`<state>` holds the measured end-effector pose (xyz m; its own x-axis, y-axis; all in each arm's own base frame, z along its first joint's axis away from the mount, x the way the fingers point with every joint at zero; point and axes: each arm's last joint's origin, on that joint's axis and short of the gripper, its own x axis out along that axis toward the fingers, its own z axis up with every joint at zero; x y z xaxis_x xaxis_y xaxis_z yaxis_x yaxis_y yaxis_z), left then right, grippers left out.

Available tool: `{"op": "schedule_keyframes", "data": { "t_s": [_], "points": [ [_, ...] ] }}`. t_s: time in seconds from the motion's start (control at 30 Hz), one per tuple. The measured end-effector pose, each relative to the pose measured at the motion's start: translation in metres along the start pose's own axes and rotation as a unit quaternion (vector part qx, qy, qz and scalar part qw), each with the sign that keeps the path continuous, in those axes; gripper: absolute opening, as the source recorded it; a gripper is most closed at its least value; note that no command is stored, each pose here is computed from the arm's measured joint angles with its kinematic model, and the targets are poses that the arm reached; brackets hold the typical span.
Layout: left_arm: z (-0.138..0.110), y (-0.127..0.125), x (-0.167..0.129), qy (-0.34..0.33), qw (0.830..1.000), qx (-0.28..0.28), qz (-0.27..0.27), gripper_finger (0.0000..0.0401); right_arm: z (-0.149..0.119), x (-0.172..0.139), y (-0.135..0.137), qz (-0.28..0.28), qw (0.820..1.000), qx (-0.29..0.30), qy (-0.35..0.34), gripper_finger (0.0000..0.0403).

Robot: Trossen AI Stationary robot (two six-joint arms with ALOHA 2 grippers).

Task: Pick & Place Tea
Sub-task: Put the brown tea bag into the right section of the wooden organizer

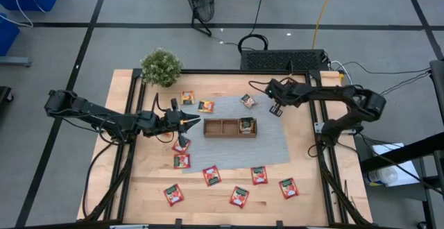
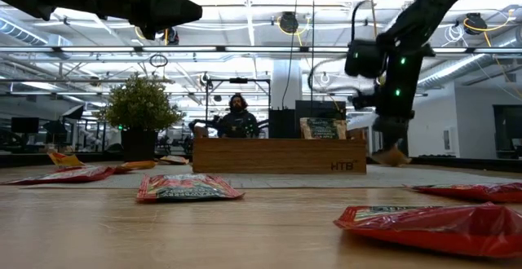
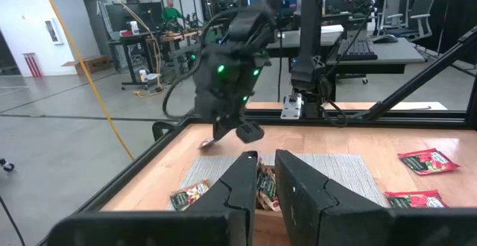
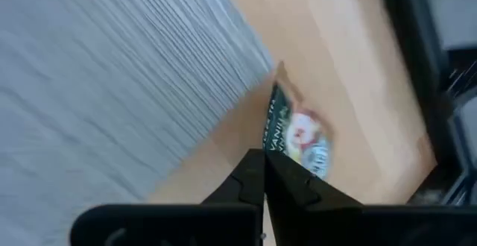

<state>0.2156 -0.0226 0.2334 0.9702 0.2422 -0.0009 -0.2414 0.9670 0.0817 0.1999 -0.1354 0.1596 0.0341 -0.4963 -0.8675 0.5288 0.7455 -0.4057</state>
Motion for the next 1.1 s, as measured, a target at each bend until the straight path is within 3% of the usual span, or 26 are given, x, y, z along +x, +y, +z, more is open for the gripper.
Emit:
{"op": "schedule_keyframes", "data": {
  "t_s": [0.23, 0.57, 0.93, 1.1],
  "points": [
    [0.000, 0.000, 0.000, 0.000, 1.000, 0.000, 0.000, 0.0058, 0.000, -0.059, 0.017, 0.054, 0.989, 0.005, -0.135, 0.0000],
    [0.000, 0.000, 0.000, 0.000, 1.000, 0.000, 0.000, 0.0058, -0.013, -0.136, 0.052, 0.187, 0.927, -0.022, -0.325, 0.0000],
    [0.000, 0.000, 0.000, 0.000, 1.000, 0.000, 0.000, 0.0058, -0.022, -0.155, 0.104, 0.329, 0.870, -0.118, -0.348, 0.0000],
    [0.000, 0.000, 0.000, 0.000, 1.000, 0.000, 0.000, 0.0058, -0.016, -0.133, 0.114, 0.310, 0.887, -0.127, -0.318, 0.0000]
  ]
}}
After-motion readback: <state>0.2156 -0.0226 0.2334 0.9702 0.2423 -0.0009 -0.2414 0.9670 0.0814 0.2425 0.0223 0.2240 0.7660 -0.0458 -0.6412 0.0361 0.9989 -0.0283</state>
